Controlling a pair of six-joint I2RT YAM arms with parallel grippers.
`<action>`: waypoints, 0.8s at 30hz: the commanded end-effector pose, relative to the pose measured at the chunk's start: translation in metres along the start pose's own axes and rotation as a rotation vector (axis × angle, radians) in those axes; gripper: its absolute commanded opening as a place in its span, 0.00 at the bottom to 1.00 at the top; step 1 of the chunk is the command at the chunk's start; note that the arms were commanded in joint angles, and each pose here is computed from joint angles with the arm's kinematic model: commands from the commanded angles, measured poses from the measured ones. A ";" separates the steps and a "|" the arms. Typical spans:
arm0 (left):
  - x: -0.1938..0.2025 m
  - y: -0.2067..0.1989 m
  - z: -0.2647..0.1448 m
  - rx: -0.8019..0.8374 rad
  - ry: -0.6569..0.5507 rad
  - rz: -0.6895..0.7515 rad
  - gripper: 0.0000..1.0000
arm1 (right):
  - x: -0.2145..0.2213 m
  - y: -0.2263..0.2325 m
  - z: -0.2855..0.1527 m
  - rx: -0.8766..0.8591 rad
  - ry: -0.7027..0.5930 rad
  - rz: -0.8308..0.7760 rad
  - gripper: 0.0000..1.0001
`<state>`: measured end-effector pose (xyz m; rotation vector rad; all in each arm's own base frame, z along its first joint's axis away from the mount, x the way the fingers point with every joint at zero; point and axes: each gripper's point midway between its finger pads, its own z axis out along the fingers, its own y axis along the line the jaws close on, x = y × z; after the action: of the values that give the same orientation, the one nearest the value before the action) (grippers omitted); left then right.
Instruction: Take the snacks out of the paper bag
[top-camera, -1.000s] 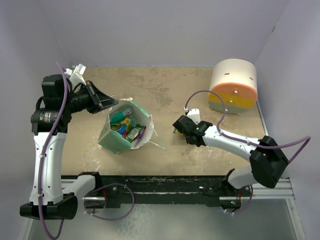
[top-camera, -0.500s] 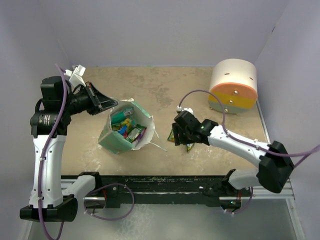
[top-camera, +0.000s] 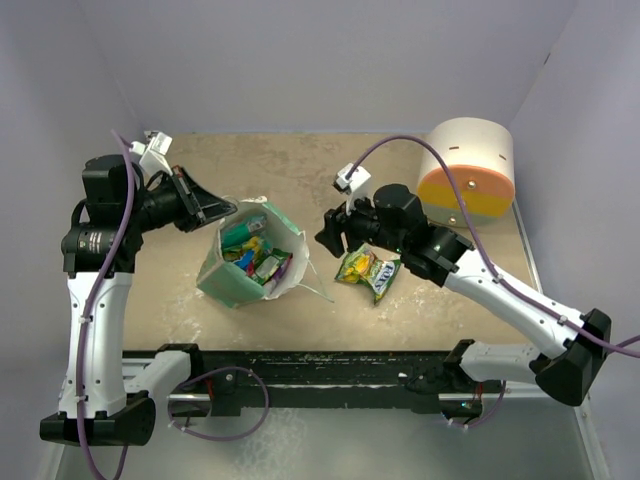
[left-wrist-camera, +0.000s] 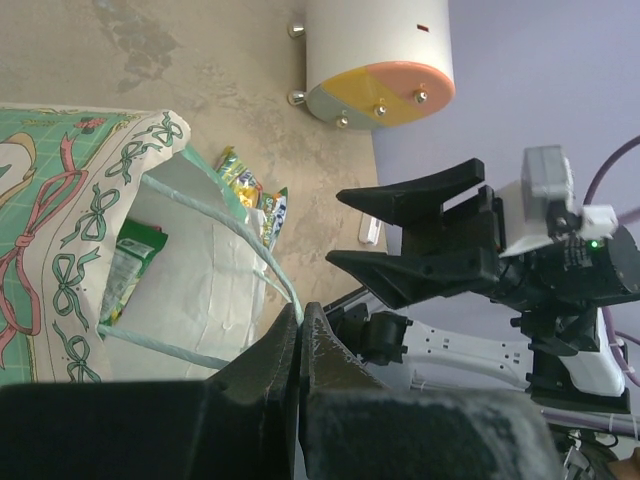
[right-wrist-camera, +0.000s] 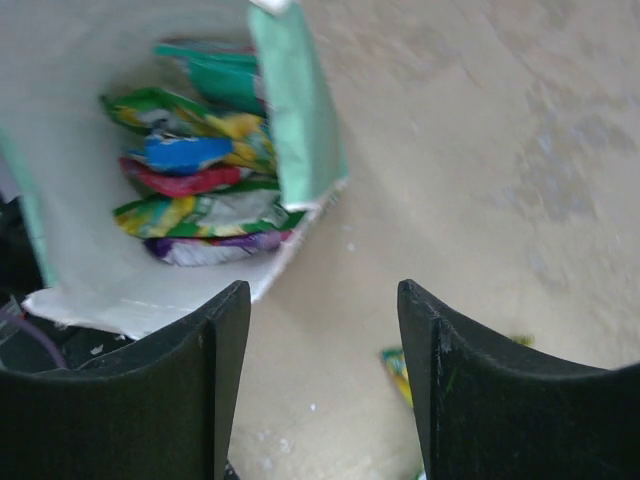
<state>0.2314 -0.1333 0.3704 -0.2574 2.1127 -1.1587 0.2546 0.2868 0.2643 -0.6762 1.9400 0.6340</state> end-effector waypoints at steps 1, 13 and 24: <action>-0.005 -0.017 -0.004 0.066 -0.025 0.046 0.00 | -0.073 0.065 -0.014 -0.335 -0.290 -0.285 0.62; -0.013 -0.025 -0.002 0.101 -0.028 0.069 0.00 | -0.022 0.156 0.030 -0.714 -0.191 -0.917 0.66; -0.010 -0.028 -0.003 0.119 -0.003 0.091 0.00 | 0.012 0.128 0.087 -0.654 -0.042 -1.242 0.69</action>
<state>0.2382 -0.1383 0.3747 -0.2116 2.0987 -1.2029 0.1998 0.4308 0.2204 -1.9391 1.0441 0.5583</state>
